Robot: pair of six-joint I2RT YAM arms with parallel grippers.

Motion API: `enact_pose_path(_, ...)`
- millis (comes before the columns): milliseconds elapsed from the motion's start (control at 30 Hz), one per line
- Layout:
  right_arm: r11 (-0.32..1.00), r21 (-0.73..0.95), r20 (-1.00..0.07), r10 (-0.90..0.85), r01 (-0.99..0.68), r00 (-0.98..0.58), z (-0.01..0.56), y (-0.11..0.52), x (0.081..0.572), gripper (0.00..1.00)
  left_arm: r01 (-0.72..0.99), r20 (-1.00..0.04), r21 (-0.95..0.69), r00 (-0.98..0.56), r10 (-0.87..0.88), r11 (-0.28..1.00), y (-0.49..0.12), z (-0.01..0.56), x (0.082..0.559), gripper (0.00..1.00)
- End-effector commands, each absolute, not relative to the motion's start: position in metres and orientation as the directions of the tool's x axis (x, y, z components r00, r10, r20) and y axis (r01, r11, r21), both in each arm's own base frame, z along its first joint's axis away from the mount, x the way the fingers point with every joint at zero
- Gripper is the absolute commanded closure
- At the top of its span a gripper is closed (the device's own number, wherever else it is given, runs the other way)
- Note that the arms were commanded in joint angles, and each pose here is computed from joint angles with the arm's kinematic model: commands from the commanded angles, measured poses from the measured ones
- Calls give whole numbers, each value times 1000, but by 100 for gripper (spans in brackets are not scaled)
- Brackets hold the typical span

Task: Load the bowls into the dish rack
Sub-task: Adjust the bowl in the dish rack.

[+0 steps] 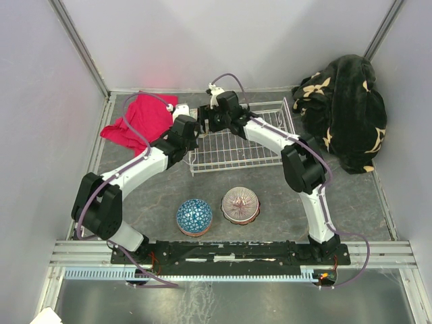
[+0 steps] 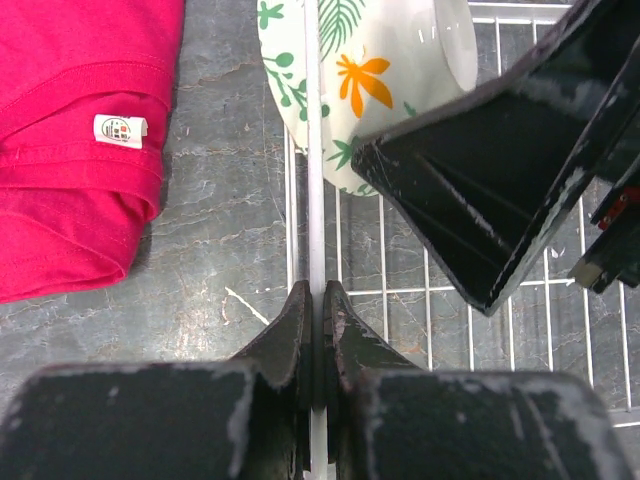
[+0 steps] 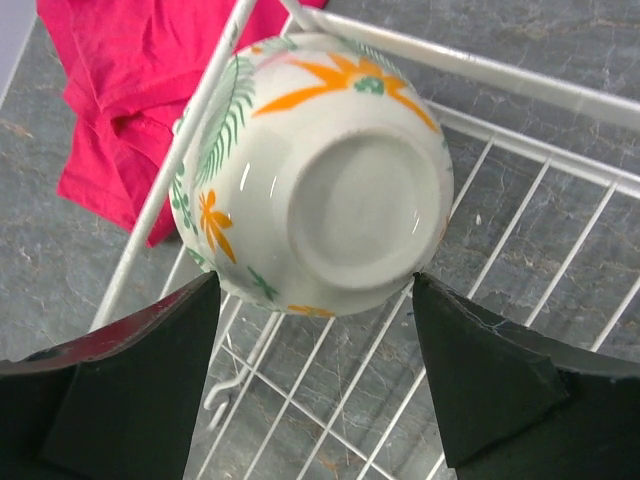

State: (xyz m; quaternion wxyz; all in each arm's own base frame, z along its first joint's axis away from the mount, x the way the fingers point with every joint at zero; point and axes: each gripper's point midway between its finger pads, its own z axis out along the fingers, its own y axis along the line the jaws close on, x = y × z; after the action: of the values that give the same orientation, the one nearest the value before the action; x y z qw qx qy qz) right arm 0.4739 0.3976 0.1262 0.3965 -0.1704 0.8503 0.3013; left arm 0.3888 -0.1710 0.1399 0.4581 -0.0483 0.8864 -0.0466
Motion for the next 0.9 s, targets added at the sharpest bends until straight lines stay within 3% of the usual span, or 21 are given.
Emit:
enact_pose_path(0,743,345,-842,-25,-573,-540,179,394,470,12,26,-849,-155,-514,-120,988,-191,166,400,97)
enact_pose_path(200,758,319,-872,-2,-569,-490,217,377,460,5,14,-854,-156,-505,-128,988,-188,171,399,79)
enact_pose_path(533,823,257,-894,3,-506,-448,250,334,445,2,5,-867,-185,-471,-162,983,-183,191,393,65)
enact_pose_path(867,986,48,-859,-39,-157,-510,257,202,409,2,-24,-867,-218,-454,-205,976,-175,207,383,55)
